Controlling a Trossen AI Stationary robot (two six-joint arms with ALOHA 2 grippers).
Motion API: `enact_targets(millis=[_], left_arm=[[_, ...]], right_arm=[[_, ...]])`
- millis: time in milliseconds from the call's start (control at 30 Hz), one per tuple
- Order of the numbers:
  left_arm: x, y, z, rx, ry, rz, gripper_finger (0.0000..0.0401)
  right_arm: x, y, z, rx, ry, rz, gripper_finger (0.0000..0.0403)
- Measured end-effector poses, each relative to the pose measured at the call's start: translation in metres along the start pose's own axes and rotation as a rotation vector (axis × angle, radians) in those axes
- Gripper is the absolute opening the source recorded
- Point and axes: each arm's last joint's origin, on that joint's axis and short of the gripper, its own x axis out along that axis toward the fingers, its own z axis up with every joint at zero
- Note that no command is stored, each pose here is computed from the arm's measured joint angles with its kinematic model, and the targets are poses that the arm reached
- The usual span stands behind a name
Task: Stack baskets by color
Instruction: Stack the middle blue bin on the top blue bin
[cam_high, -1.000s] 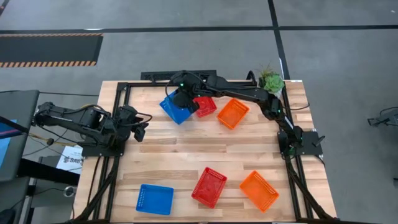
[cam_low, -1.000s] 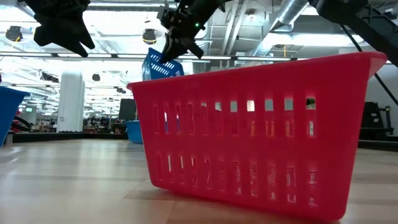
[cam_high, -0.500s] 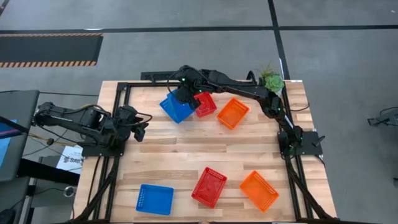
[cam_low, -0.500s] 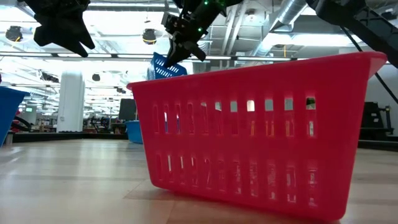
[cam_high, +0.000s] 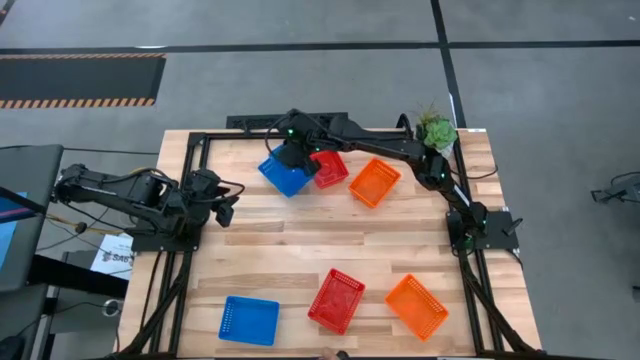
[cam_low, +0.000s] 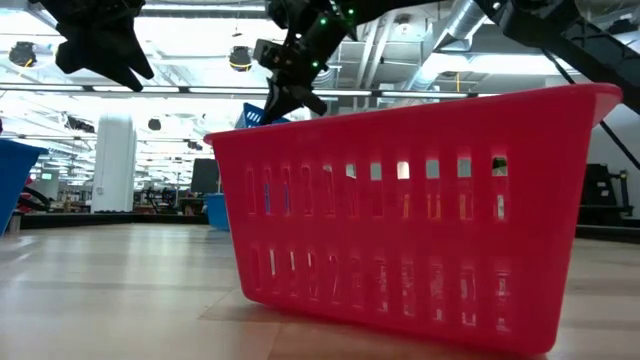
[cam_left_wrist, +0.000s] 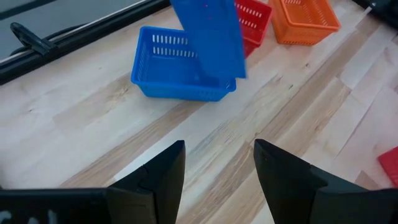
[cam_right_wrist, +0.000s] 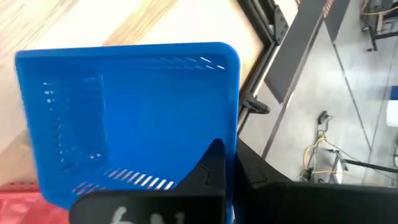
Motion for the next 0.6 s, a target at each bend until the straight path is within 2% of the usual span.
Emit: enact_targets(millis=[267,600], left_arm=[[-0.0001,0.0001,0.0,0.005,0.0,0.0,0.018],[0.0,0.0001,0.0,0.005,0.0,0.0,0.018]], right_arm=[[-0.0001,0.0015,0.0007,-0.03,-0.012,0.017,0.0009],[-0.0015,0.0097,0.0078,-0.076,-0.005,0.059,0.0048]])
